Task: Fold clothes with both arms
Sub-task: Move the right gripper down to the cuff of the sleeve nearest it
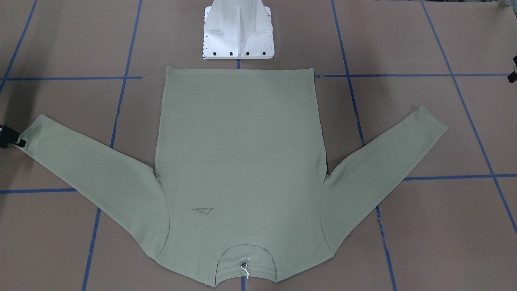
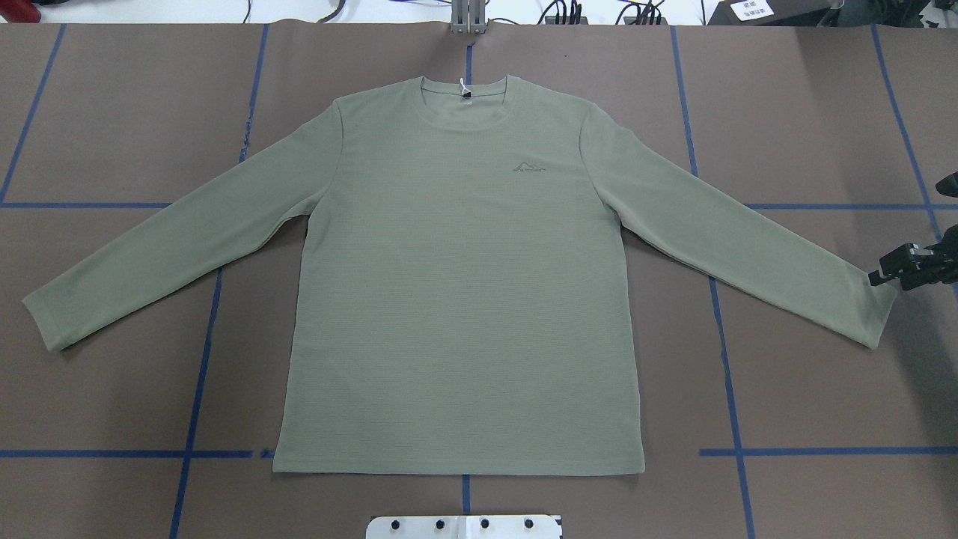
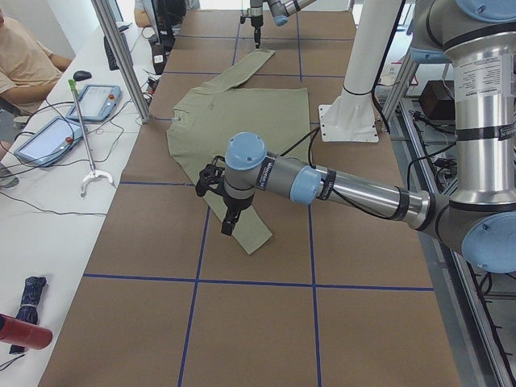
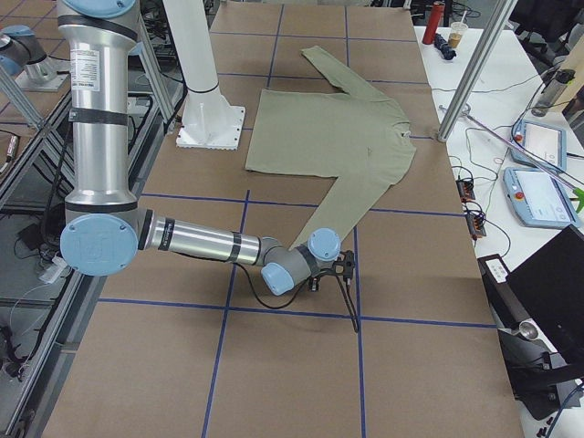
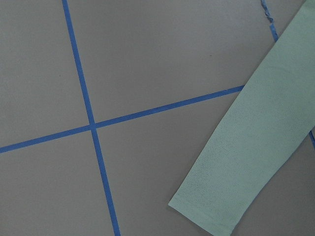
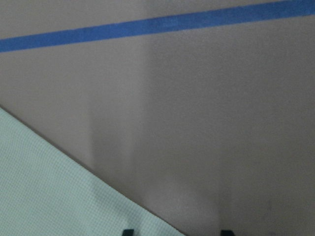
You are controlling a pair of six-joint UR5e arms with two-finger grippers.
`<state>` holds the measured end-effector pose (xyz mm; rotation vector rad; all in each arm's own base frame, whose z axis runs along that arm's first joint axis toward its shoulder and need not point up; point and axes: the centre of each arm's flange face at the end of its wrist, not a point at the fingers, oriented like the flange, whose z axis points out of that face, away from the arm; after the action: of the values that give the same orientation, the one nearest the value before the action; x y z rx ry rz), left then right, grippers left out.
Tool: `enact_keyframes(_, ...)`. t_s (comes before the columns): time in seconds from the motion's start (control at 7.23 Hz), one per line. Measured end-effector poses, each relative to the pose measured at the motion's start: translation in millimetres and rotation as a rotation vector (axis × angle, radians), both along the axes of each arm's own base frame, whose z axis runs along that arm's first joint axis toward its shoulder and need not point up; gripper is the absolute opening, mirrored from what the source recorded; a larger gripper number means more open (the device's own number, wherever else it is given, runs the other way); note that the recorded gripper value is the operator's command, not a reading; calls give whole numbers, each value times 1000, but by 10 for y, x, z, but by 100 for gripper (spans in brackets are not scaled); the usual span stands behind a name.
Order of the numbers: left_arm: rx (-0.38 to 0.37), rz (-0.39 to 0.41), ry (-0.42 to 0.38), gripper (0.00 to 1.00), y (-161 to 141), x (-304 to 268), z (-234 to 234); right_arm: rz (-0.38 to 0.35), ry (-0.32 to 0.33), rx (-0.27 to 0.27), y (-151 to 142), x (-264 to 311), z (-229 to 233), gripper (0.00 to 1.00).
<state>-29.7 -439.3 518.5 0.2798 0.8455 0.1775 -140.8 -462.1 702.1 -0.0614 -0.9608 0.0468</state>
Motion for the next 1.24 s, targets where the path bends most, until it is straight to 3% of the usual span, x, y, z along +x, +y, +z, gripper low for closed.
enact_keyframes(0.41,2,-1,1,100,3,0,-19,-3,-4,-7,52,19,20,56)
enact_keyframes(0.69,1,-1,1,100,6,0,-19,-6,-8,-10,66,21,18,23)
enact_keyframes(0.97,2,-1,0,100,9,-1,-22,-7,-10,-11,72,20,17,0)
enact_keyframes(1.24,2,-1,0,100,12,-5,-20,-9,-11,-11,81,23,18,0)
